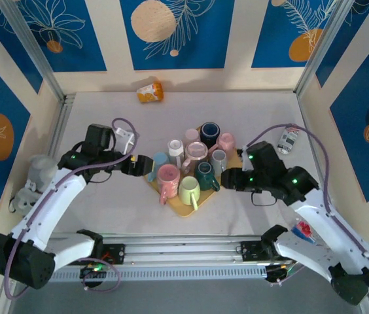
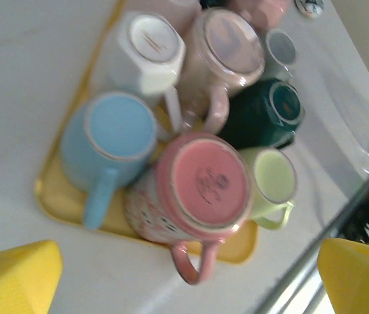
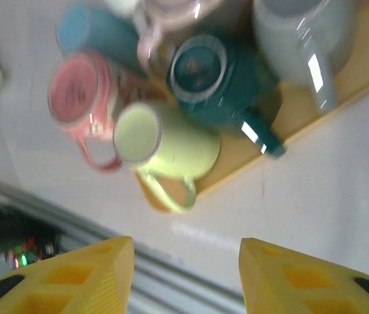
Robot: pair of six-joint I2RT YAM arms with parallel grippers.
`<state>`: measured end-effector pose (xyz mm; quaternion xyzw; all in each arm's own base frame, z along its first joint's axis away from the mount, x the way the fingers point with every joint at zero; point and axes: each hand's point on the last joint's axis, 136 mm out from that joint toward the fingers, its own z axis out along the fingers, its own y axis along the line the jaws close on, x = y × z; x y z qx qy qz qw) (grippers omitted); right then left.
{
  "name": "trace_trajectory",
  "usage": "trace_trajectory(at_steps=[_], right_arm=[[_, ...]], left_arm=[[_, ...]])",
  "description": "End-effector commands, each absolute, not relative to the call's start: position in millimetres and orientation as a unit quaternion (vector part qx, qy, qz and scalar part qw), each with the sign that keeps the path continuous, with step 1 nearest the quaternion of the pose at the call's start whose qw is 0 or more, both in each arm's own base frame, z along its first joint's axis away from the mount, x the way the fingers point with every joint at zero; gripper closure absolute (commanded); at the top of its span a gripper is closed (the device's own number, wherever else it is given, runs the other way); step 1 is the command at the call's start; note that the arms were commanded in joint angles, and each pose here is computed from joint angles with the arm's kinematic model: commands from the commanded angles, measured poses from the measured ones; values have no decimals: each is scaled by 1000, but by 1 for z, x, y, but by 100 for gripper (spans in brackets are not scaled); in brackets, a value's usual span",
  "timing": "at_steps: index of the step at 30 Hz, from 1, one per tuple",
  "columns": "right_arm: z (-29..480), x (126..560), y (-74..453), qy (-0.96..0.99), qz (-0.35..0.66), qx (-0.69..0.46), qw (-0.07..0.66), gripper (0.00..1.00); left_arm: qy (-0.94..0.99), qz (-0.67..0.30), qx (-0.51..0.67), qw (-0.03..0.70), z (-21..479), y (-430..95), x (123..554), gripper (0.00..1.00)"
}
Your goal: Turn the mug right side up
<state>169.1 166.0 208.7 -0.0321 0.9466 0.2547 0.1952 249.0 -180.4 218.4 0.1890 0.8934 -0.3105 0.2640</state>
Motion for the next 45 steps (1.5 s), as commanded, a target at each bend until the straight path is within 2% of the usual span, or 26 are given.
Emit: trace_trajectory(at_steps=[1,10,13,19,24,33,45], right_arm=[[196,150,172,965,216,-29,145,55],[165,147,243,969,218,-74,92,56],[155,150,256,972,210,-66,82,56],[135,151,262,983,165,-42,70,62],[118,155,264,987,127,-48,84,65],[103,167,269,986,105,-54,119,65],[84,168,263,990,72,-66,100,66]], left_arm=[[903,-339,166,207,219,-187,225,2],[908,-395,72,124,203,-201,221,18],[909,-394,62,124,198,-200,222,17],[910,-393,49,126,194,-198,222,18],[915,-379,35,134,187,-193,224,19],[914,-381,29,135,181,-194,226,20],[913,-382,23,140,178,-193,229,20]])
